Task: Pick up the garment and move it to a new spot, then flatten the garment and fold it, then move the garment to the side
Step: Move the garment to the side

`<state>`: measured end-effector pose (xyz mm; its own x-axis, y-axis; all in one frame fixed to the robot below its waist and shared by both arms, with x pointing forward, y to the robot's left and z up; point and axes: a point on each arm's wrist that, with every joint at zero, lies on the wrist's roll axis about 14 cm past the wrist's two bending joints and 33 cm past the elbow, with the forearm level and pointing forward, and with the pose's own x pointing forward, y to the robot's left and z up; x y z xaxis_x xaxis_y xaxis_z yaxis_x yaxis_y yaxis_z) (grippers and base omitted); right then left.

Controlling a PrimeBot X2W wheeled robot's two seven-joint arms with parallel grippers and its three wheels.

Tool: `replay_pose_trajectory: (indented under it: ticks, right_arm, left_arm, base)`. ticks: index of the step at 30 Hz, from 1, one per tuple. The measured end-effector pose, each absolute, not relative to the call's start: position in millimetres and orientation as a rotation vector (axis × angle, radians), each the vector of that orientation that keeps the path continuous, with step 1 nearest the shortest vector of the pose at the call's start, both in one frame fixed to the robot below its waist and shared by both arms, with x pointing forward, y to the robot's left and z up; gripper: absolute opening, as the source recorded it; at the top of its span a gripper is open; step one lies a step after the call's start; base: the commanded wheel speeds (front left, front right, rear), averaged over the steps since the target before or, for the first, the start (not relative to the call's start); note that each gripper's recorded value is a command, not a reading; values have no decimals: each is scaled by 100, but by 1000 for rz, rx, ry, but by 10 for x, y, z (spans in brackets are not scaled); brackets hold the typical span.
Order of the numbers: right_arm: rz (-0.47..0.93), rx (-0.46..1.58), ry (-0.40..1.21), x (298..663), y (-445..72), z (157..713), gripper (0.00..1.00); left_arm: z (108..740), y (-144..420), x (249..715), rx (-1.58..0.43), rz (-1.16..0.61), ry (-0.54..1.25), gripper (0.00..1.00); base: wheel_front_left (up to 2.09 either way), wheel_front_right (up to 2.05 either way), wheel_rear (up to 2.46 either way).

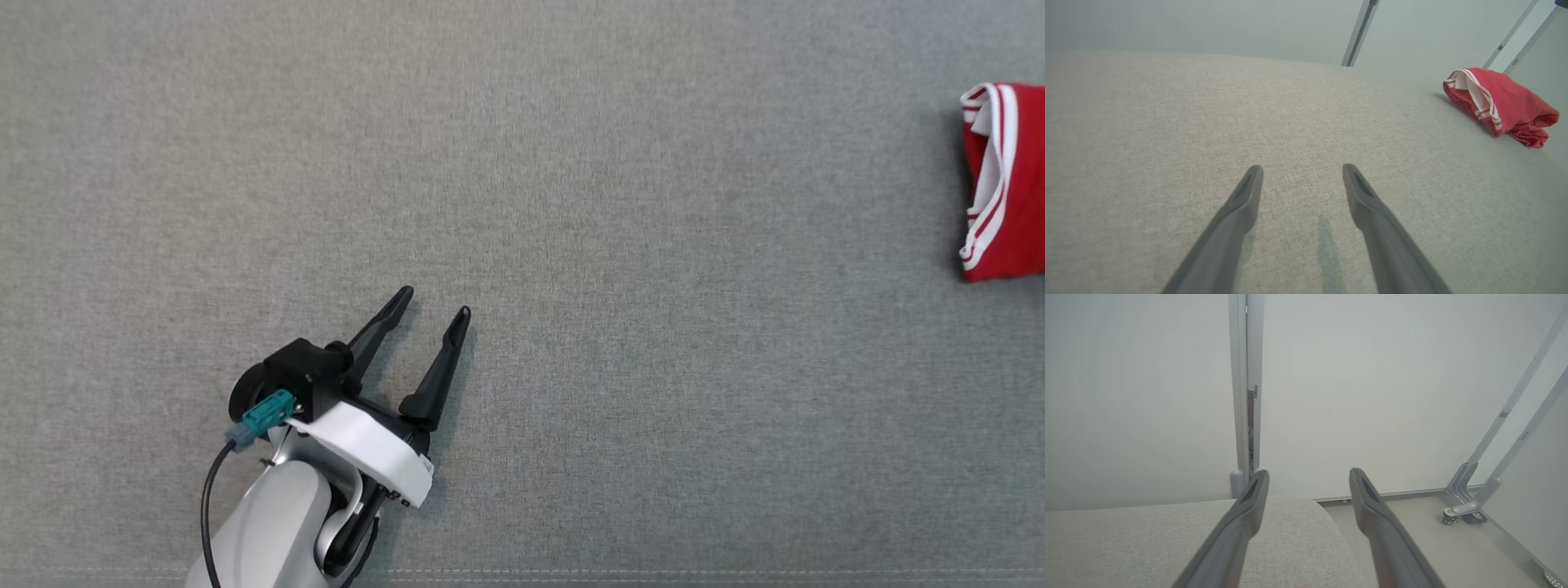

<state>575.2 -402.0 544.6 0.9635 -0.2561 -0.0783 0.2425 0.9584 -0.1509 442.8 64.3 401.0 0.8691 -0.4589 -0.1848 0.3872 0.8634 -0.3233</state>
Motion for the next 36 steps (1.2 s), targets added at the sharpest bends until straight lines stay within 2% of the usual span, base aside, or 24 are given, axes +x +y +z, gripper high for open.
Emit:
replay_pose_trajectory:
  ticks: [5,8,12,22,36]
  right_arm:
    - [-107,-125,39,5607,-3397,5355,100]
    - [-40,-31,-9,5379,-2943,5301,100]
    - [6,-20,-25,5105,-2680,5260,100]
    - [95,-68,2,4411,-2257,5050,100]
    - [67,17,18,4033,-2095,4858,100]
  left_arm:
    - [4189,666,4353,-282,-435,221,100]
    - [4302,715,4249,-278,-422,199,100]
    - [4414,788,4156,-277,-398,173,100]
    - [4636,994,3850,-222,-332,103,100]
    - [4691,1625,3671,-131,-104,51,100]
  base:
    - [0,0,0]
    - [0,0,0]
    - [0,0,0]
    - [0,0,0]
    - [0,0,0]
